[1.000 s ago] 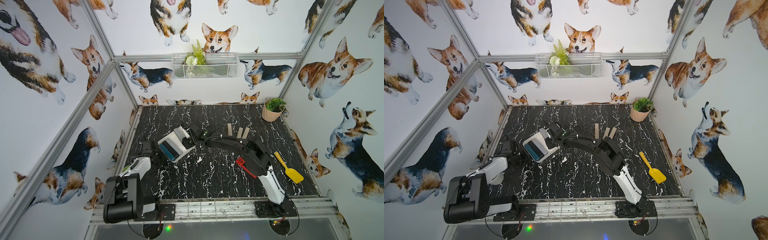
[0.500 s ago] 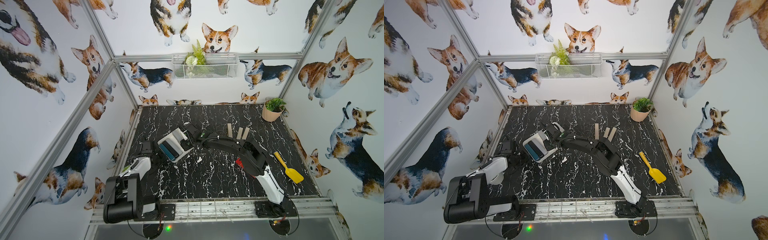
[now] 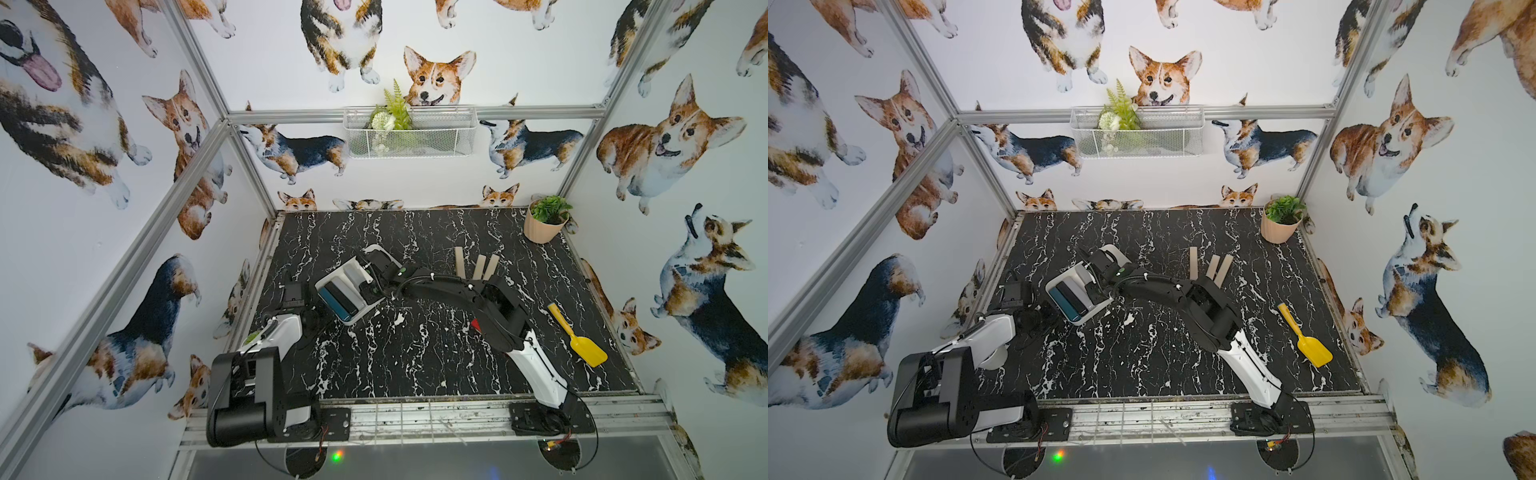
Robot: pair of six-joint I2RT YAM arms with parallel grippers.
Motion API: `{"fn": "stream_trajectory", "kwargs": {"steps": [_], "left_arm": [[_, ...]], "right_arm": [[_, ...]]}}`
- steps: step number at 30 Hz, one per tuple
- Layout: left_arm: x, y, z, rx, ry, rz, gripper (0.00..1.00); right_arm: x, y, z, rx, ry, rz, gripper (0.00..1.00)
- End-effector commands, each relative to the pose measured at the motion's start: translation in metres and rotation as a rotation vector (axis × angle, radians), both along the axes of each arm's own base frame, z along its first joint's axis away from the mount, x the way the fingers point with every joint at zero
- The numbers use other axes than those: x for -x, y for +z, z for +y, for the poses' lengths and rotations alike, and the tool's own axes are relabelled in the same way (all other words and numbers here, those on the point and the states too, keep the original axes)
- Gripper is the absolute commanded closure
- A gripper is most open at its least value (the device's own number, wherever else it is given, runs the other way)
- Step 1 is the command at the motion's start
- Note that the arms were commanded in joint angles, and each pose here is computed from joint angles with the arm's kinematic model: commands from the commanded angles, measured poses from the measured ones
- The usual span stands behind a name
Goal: Put the pruning pliers into the storage box
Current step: Place the pruning pliers in the storage box.
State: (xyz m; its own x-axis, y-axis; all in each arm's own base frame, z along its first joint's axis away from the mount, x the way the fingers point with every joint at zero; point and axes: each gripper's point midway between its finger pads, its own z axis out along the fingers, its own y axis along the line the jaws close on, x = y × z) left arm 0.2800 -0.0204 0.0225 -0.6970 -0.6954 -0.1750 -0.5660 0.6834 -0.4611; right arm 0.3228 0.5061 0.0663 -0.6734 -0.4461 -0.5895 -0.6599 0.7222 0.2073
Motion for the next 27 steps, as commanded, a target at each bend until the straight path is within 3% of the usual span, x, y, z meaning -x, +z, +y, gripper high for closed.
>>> {"fn": "stream_trajectory", "kwargs": {"steps": [1,25,27], "left_arm": [[0.004,-0.003,0.001,-0.003,0.005,0.019,0.64],[0.003,-0.003,0.0,0.002,0.006,0.017,0.64],[0.003,-0.003,0.0,0.001,0.005,0.017,0.64]], "right_arm": [[0.001,-0.001,0.002,0.008,0.016,-0.006,1.0],[0.003,-0.014,0.006,0.035,0.025,0.017,1.0],[0.002,-0.015,0.006,0.038,0.02,0.016,0.95]]}}
